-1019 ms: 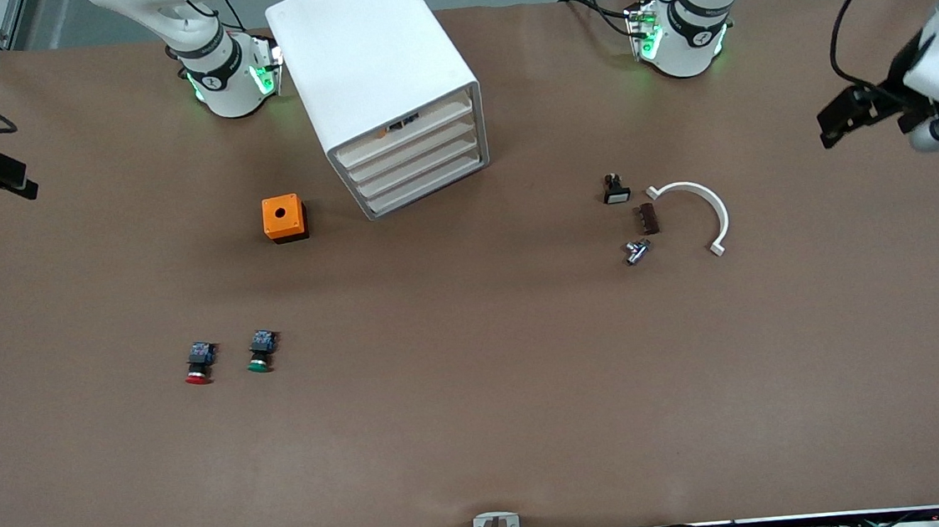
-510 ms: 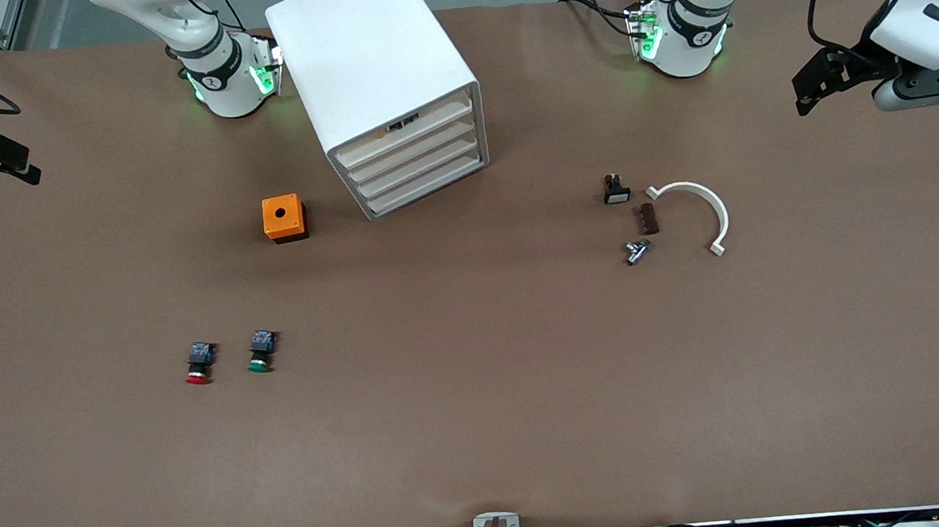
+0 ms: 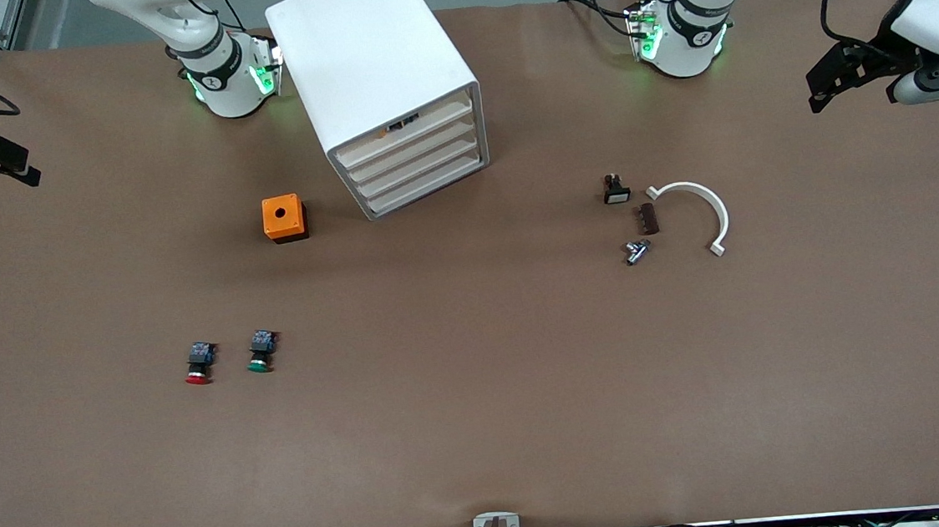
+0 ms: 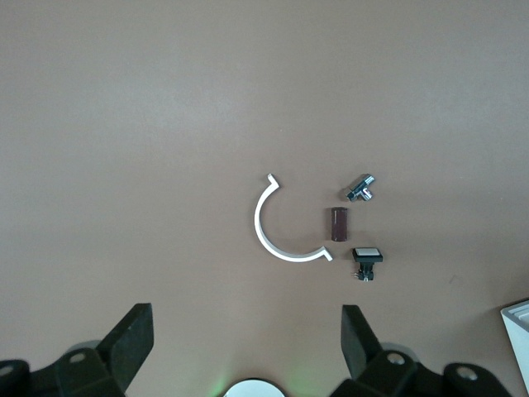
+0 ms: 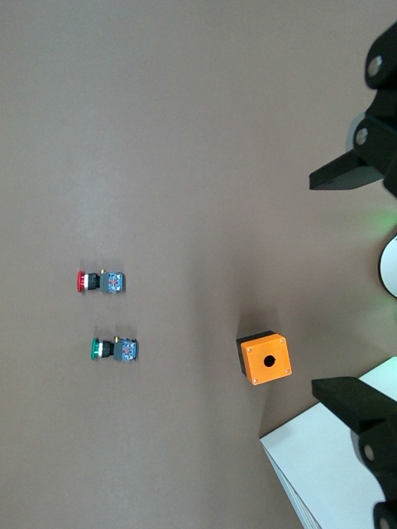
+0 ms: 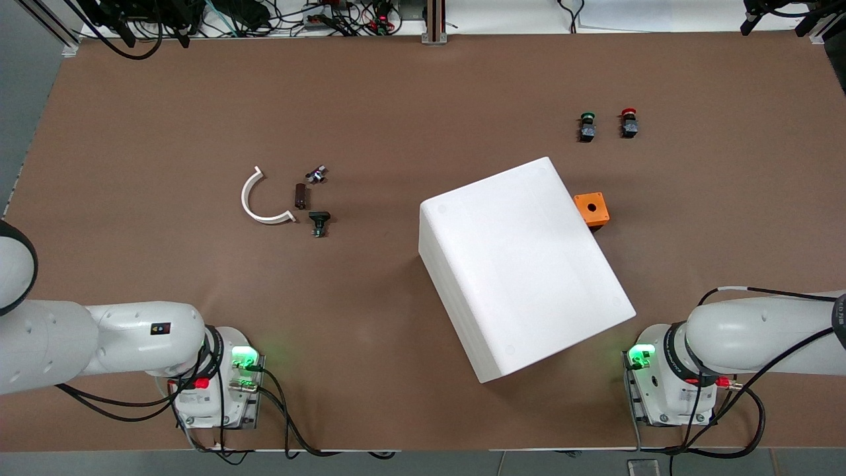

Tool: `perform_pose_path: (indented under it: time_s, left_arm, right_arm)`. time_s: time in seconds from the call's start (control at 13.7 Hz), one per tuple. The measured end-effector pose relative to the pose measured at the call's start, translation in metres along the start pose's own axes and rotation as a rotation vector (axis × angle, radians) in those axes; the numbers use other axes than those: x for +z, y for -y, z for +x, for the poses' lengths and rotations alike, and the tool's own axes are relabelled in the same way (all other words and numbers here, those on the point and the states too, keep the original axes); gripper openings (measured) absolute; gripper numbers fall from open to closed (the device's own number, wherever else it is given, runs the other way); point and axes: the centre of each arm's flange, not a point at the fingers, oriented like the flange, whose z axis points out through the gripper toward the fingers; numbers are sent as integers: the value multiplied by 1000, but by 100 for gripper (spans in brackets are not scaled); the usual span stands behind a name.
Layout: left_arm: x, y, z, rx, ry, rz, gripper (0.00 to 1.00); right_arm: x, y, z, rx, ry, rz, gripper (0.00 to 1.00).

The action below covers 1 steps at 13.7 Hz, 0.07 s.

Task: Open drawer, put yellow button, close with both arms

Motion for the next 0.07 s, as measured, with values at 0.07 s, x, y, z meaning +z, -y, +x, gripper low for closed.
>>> perform_pose_path:
  time_s: [0.07]
  left_arm:
    - [-2, 0, 1, 0, 1, -1, 100]
  right_arm:
    - [0, -4, 0, 7, 0, 1, 100]
